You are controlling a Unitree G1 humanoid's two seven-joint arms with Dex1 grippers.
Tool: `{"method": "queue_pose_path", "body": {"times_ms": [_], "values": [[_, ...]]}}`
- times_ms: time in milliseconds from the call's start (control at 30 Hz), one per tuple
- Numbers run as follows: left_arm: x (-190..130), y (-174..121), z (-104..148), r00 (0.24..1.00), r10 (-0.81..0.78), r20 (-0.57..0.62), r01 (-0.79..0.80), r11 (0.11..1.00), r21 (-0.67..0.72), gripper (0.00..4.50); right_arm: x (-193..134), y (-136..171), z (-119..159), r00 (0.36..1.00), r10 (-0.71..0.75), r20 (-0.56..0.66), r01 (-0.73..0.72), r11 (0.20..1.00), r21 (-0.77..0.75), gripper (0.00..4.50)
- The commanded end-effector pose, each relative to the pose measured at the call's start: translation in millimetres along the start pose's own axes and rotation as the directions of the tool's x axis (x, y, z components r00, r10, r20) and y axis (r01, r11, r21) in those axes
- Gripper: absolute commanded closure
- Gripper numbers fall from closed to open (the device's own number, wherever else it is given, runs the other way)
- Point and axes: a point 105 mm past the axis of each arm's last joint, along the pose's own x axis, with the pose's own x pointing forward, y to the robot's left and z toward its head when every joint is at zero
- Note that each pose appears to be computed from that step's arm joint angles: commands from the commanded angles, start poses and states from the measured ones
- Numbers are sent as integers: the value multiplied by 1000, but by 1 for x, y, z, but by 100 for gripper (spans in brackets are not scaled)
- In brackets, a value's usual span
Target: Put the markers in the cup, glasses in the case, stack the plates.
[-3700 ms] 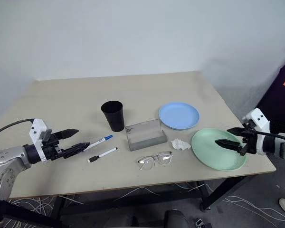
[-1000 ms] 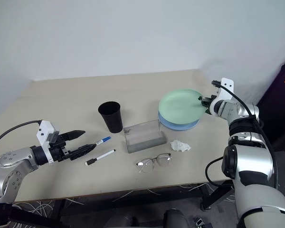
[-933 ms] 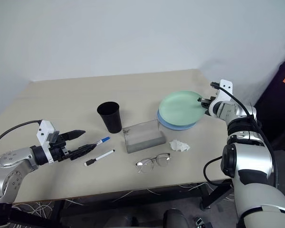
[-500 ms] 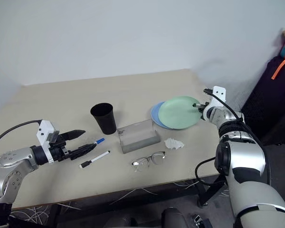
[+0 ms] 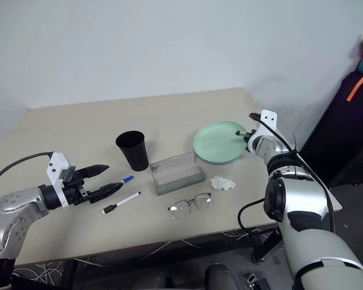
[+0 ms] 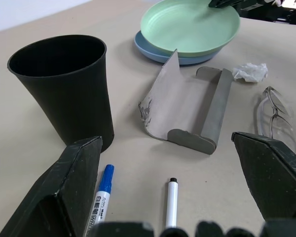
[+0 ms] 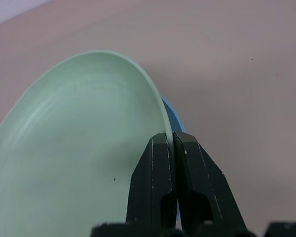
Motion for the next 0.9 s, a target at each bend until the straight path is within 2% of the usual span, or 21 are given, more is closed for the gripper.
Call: {"method": "queue_pose_path", "body": {"times_ms": [33, 100, 133, 167, 367, 567, 700, 900], "values": [[-5, -1, 15, 999, 6, 35, -7, 999, 43, 0, -2, 14, 30, 996, 17, 88, -16, 1000, -17, 448], [-6, -1, 15, 999, 10, 34, -11, 999, 42, 0, -2, 14, 30, 996, 15, 89, -14, 1000, -18, 448], [-7, -1, 14, 999, 13, 34, -14, 999, 42, 0, -2, 15, 30, 996, 14, 90, -13, 1000, -18, 398], [-8, -1, 14, 999, 14, 33, -16, 999, 42, 0, -2, 16, 30, 996, 15, 90, -13, 1000, -18, 379], [-9, -3, 14, 999, 18, 34, -20, 999, 40, 0, -2, 20, 33, 995, 33, 96, -28, 999, -44, 177], [-10, -3, 14, 999, 24, 36, -25, 999, 36, 0, -11, 42, 45, 968, 243, 63, -229, 957, -180, 177], [-10, -4, 13, 999, 24, 36, -25, 999, 33, 0, -27, 57, 44, 894, 447, -41, -437, 848, -299, 177], [-8, -4, 14, 999, 15, 38, -16, 999, 29, 0, -51, 59, 14, 795, 559, -237, -604, 689, -401, 177]]}}
